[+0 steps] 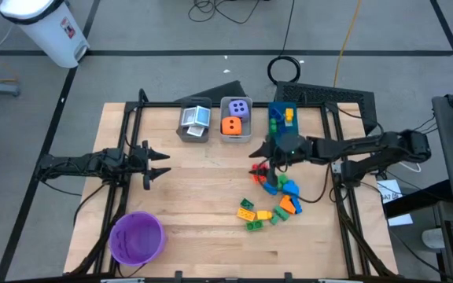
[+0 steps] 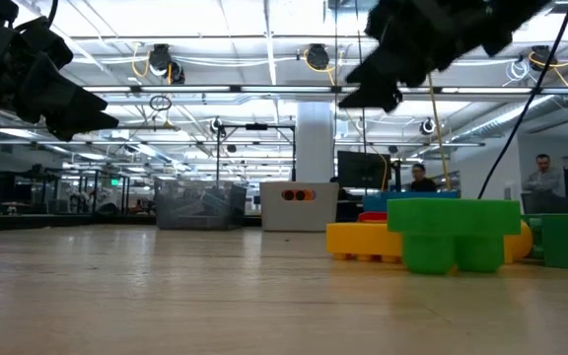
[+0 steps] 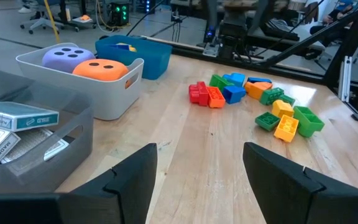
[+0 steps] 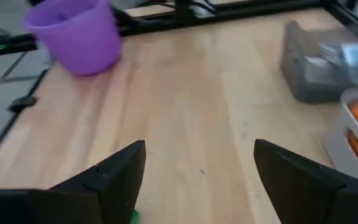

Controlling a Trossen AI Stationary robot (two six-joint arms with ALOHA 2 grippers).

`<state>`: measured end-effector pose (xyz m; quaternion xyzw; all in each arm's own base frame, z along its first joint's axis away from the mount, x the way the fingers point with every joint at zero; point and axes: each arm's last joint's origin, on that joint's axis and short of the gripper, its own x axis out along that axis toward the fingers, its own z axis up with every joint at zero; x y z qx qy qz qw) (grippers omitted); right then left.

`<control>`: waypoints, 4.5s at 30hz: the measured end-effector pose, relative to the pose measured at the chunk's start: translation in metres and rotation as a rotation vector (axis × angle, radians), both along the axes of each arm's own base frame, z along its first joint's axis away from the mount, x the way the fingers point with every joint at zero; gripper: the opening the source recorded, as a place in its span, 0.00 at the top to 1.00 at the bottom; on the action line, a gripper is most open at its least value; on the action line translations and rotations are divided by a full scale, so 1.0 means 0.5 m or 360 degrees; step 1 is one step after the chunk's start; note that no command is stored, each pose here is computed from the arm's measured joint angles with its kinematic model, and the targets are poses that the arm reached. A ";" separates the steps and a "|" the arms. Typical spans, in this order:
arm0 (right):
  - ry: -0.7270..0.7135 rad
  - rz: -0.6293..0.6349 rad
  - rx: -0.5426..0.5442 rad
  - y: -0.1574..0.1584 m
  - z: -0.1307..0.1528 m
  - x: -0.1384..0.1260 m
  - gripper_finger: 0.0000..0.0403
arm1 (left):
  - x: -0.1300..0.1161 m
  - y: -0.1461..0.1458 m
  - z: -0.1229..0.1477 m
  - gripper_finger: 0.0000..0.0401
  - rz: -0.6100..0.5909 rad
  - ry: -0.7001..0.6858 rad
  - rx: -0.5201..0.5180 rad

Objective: Pick & Place Toys
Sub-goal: Put the red game piece into the blue bin

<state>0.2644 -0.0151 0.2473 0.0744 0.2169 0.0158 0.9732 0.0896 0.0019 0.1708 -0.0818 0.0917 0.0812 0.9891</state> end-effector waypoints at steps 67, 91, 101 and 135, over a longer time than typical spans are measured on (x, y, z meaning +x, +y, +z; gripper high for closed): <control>0.1084 -0.0425 -0.0049 -0.107 -0.232 0.047 0.29 | 0.000 0.000 0.000 0.39 0.0000 -0.0001 0.0000; 0.0987 -0.0433 -0.0064 -0.105 -0.202 0.043 0.56 | 0.000 0.000 0.000 0.39 0.0000 0.0000 0.0000; 0.0678 -0.0461 -0.0106 -0.103 -0.099 0.017 0.57 | 0.000 0.000 0.000 0.39 0.0000 0.0000 0.0000; 0.0846 -0.1317 0.0035 -0.302 -0.072 -0.134 0.56 | 0.000 0.000 0.000 0.39 -0.0001 0.0000 0.0000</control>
